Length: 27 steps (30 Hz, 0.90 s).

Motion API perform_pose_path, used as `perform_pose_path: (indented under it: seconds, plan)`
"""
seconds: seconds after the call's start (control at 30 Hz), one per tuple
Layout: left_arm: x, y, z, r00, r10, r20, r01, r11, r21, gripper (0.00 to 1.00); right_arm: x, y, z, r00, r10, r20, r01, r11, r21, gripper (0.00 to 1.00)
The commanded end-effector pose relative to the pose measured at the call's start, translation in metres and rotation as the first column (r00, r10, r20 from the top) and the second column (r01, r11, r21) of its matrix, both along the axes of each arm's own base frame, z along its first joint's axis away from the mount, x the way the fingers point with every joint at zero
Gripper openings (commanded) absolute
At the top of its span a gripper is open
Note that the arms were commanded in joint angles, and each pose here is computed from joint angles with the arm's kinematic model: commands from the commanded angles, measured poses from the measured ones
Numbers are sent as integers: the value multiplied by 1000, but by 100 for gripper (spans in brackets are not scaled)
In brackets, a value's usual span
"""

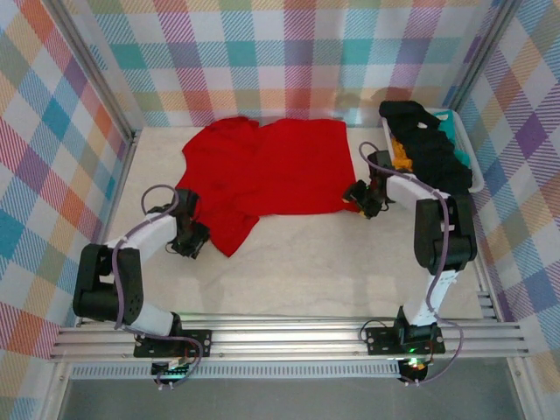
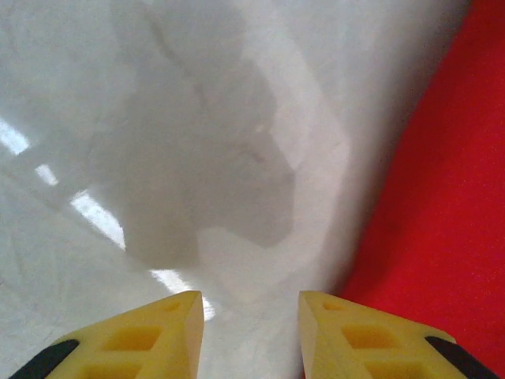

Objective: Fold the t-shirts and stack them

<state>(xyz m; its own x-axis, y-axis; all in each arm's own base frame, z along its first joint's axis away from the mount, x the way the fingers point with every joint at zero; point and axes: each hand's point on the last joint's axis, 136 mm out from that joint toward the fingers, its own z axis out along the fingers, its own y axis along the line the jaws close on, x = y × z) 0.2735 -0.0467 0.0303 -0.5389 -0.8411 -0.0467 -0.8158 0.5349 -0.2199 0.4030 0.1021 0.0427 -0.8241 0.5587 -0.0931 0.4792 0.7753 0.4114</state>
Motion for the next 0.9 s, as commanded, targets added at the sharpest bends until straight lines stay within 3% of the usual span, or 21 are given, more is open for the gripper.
perform_pose_path:
  seconds: [0.0, 0.13, 0.23, 0.3, 0.37, 0.4, 0.63, 0.73, 0.87]
  plan:
    - [14, -15, -4, 999, 19, 48, -18, 1000, -24, 37, 4, -11, -4, 998, -57, -10, 57, 998, -23, 58]
    - [29, -33, -16, 998, 19, 65, -16, 999, -45, 37, 19, -10, -6, 998, -65, 0, 65, 998, -18, 55]
    - [34, -40, -22, 1000, -8, 31, 9, 1000, -26, 31, 16, -8, -15, 994, -94, -64, 93, 996, -11, 49]
    - [36, -36, -24, 999, -2, 34, 1, 1000, 6, 20, 5, -12, -13, 987, -138, -81, 136, 990, -22, 48]
    - [38, -32, -22, 999, 2, 46, -4, 1000, 30, 2, -5, -19, -5, 982, -183, -49, 182, 983, -36, 48]
    - [39, -31, -21, 999, -2, 51, 0, 999, 34, 0, -11, -22, -2, 978, -206, -40, 204, 978, -39, 49]
    - [40, -25, -5, 993, -25, 111, 18, 998, 66, 0, -11, -6, -9, 951, -298, -81, 304, 950, 78, 48]
    - [41, -23, 3, 990, -38, 134, 28, 997, 75, 0, -10, 1, -18, 927, -353, -129, 367, 924, 109, 39]
    - [41, -12, 19, 985, -53, 164, 33, 992, 119, 0, -2, -5, -15, 916, -389, -94, 397, 913, 95, 6]
